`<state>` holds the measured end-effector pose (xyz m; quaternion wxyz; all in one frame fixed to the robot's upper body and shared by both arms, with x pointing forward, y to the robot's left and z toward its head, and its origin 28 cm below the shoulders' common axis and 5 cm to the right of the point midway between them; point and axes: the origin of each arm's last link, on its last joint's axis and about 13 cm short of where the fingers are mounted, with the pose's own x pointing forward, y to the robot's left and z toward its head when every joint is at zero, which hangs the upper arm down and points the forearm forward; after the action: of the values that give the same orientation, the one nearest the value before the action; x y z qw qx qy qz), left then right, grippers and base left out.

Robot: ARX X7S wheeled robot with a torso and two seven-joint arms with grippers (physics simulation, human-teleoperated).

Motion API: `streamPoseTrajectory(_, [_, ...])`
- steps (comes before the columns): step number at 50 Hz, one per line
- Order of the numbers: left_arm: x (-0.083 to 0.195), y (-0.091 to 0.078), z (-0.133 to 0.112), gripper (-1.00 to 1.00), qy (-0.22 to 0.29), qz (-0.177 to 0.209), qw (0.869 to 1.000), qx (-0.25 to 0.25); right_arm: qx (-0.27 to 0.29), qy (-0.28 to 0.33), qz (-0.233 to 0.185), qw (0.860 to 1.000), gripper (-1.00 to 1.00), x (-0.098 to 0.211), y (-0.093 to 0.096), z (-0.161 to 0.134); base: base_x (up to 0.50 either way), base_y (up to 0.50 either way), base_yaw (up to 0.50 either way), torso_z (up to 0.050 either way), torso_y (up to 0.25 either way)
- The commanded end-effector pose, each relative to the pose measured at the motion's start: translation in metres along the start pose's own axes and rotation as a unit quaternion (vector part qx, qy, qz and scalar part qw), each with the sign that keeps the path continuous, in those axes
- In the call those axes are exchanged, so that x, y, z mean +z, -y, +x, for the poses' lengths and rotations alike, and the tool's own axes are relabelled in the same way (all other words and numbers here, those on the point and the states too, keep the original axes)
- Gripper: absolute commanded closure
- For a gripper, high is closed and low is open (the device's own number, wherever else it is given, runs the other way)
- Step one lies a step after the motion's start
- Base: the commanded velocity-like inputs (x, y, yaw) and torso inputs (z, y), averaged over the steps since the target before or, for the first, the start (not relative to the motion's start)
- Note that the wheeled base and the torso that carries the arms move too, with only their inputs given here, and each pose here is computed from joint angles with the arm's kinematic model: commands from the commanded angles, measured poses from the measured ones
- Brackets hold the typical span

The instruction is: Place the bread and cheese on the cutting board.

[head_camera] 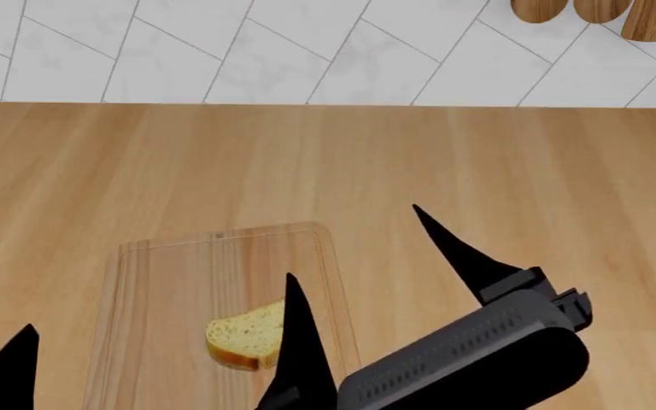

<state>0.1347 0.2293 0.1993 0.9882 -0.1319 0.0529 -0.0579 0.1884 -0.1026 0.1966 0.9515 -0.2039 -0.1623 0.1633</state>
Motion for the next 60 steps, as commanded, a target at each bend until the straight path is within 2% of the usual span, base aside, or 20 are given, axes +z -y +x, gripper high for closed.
streamPoseTrajectory(1, [-0.010, -0.006, 0.006, -1.00, -0.028, -0.019, 0.999, 0.019, -0.007, 0.004, 0.009, 1.000, -1.00, -0.006, 0.003, 0.012, 0.00, 0.00, 0.00, 0.000, 0.000])
streamPoseTrajectory(22, [-0.028, -0.012, 0.014, -1.00, -0.059, -0.038, 0.997, 0.027, -0.005, 0.006, 0.008, 1.000, -1.00, -0.004, 0.002, 0.011, 0.00, 0.00, 0.00, 0.000, 0.000])
streamPoseTrajectory(46, [-0.037, -0.013, 0.004, -1.00, -0.082, -0.027, 0.996, 0.037, -0.002, 0.005, 0.007, 1.000, -1.00, -0.003, 0.002, 0.010, 0.00, 0.00, 0.00, 0.000, 0.000])
streamPoseTrajectory(60, [-0.049, -0.016, 0.004, -1.00, -0.106, -0.033, 0.993, 0.042, 0.000, 0.004, 0.006, 1.000, -1.00, -0.003, 0.001, 0.010, 0.00, 0.00, 0.00, 0.000, 0.000])
